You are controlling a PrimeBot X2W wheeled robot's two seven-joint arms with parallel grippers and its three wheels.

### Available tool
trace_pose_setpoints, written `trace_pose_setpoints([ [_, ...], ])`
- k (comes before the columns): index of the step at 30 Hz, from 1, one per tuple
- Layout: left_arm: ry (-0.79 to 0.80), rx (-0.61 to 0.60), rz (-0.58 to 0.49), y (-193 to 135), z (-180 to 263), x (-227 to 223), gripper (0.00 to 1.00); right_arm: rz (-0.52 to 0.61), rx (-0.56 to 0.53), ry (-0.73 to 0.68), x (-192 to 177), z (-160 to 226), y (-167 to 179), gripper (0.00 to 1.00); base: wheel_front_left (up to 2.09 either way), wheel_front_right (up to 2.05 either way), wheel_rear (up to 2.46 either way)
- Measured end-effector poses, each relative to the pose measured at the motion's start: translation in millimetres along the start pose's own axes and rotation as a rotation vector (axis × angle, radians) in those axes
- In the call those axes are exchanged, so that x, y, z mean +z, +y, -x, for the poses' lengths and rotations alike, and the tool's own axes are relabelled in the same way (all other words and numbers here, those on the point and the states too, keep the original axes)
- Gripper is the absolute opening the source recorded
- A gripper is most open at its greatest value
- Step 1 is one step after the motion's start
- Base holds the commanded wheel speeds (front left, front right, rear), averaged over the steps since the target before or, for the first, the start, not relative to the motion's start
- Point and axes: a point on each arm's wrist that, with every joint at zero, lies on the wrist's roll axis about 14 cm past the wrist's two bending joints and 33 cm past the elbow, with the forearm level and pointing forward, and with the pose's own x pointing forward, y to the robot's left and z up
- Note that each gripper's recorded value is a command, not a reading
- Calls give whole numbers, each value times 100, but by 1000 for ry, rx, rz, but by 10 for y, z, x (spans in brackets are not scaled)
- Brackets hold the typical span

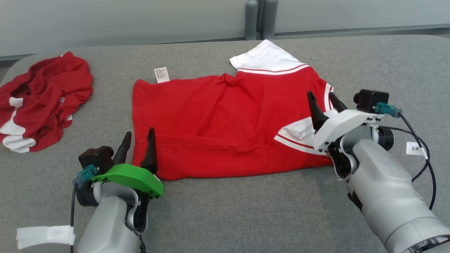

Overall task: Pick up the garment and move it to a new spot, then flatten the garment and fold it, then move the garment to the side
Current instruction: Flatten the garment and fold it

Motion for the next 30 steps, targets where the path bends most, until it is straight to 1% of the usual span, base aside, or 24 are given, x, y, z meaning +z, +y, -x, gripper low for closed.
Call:
trace_pose_setpoints([
  [3,-18,-10,9,-33,39,27,100,10,19,-42,155,-60,68,100,0,0,0],
  [7,-20,12,25,6,132,-18,100,24,60,-94,325,-77,183,100,0,0,0],
  [8,-13,19,28,26,168,-53,100,31,63,-113,389,-68,176,100,0,0,0],
  [11,19,48,49,96,282,-196,100,63,23,-144,471,27,-33,100,0,0,0],
  [16,118,119,85,247,456,-480,100,39,-35,-177,429,239,-224,100,0,0,0],
  [20,181,139,114,275,525,-622,100,69,-78,-184,353,439,-381,100,0,0,0],
  [23,218,149,136,272,540,-682,100,58,-91,-181,249,560,-387,100,0,0,0],
  [25,247,154,155,269,542,-725,100,60,-99,-191,245,622,-407,100,0,0,0],
  [26,258,155,197,255,530,-733,100,69,-106,-192,220,685,-426,100,0,0,0],
  [29,262,149,218,229,512,-731,100,66,-109,-185,158,746,-419,100,0,0,0],
  [30,255,146,265,208,473,-702,100,57,-111,-188,149,780,-413,100,0,0,0],
])
